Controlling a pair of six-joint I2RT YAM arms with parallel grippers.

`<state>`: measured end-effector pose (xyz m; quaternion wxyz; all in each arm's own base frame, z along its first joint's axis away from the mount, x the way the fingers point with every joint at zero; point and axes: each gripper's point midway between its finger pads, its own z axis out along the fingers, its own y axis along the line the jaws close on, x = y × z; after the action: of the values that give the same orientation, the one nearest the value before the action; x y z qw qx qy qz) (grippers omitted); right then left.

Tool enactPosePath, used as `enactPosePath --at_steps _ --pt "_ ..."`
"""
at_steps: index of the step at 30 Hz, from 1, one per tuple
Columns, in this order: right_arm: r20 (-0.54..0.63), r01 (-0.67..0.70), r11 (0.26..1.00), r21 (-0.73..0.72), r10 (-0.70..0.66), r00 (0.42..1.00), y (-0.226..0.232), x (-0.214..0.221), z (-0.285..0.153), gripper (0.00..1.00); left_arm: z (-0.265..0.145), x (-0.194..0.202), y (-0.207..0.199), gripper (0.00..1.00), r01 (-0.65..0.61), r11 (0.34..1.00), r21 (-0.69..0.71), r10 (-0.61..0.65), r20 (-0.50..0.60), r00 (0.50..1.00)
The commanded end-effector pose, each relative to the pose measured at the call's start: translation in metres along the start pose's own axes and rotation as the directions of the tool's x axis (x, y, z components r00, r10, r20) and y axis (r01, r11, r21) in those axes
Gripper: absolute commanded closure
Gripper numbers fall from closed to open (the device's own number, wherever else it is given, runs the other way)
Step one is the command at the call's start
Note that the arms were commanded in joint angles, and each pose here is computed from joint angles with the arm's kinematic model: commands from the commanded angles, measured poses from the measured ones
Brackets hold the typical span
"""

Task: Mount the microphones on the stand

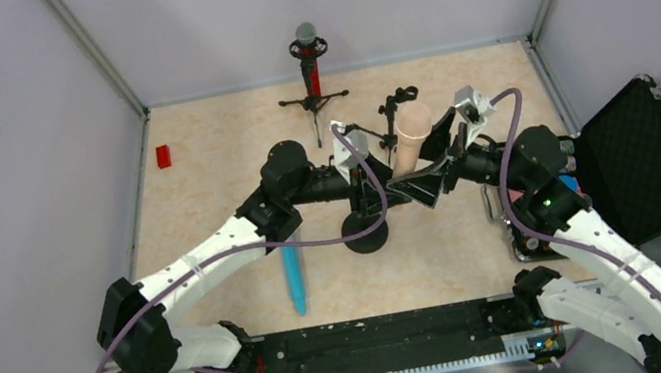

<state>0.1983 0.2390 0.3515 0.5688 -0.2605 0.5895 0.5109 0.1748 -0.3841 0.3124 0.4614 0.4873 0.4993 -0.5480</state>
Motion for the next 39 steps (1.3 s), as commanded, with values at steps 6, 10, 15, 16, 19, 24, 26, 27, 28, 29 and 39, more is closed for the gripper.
enactPosePath --at_steps 6,10,15,16,19,24,26,27,28,29,39 --pt "0.04 0.019 0.989 -0.144 -0.014 0.999 0.029 -0.025 0.001 0.18 -0.005 -0.006 -0.009 1.0 0.007 1.0 0.018 -0.007 0.001 1.0" --pt "0.043 0.018 0.987 -0.162 -0.011 0.999 0.031 -0.029 0.003 0.27 -0.005 0.0 -0.009 1.0 0.019 1.0 0.023 -0.019 -0.019 1.0" --pt "0.042 0.017 0.987 -0.158 -0.011 0.999 0.03 -0.029 0.004 0.38 -0.006 0.003 -0.009 1.0 0.025 0.999 0.027 -0.025 -0.028 0.999" --pt "0.042 0.017 0.988 -0.156 -0.011 0.999 0.029 -0.029 0.004 0.41 -0.006 0.004 -0.009 1.0 0.024 0.999 0.029 -0.023 -0.03 0.999" --pt "0.05 0.022 0.988 -0.152 -0.014 0.999 0.029 -0.031 0.005 0.55 -0.007 0.005 -0.01 1.0 0.024 0.999 0.027 -0.023 -0.034 0.999" --pt "0.059 0.026 0.989 -0.148 -0.018 0.998 0.028 -0.034 0.006 1.0 -0.008 0.005 -0.007 1.0 0.019 1.0 0.018 -0.018 -0.033 0.999" --pt "0.059 0.029 0.989 -0.146 -0.021 0.998 0.027 -0.034 0.006 1.0 -0.009 0.006 -0.005 1.0 0.02 1.0 0.012 -0.019 -0.033 0.999" --pt "0.058 0.031 0.989 -0.144 -0.023 0.998 0.027 -0.034 0.006 1.0 -0.009 0.006 -0.003 0.96 0.02 1.0 0.006 -0.02 -0.032 0.999" --pt "0.056 0.031 0.989 -0.141 -0.023 0.998 0.026 -0.033 0.007 1.0 -0.009 0.007 -0.002 0.8 0.022 1.0 0.005 -0.022 -0.033 0.999" --pt "0.054 0.033 0.99 -0.136 -0.026 0.998 0.025 -0.032 0.007 1.0 -0.009 0.006 -0.001 0.54 0.023 1.0 0.002 -0.023 -0.032 0.999" --pt "0.016 0.066 0.996 -0.062 -0.065 0.998 0.007 -0.019 0.007 1.0 -0.021 -0.02 0.027 0.03 0.055 0.994 -0.095 -0.044 0.114 0.992"
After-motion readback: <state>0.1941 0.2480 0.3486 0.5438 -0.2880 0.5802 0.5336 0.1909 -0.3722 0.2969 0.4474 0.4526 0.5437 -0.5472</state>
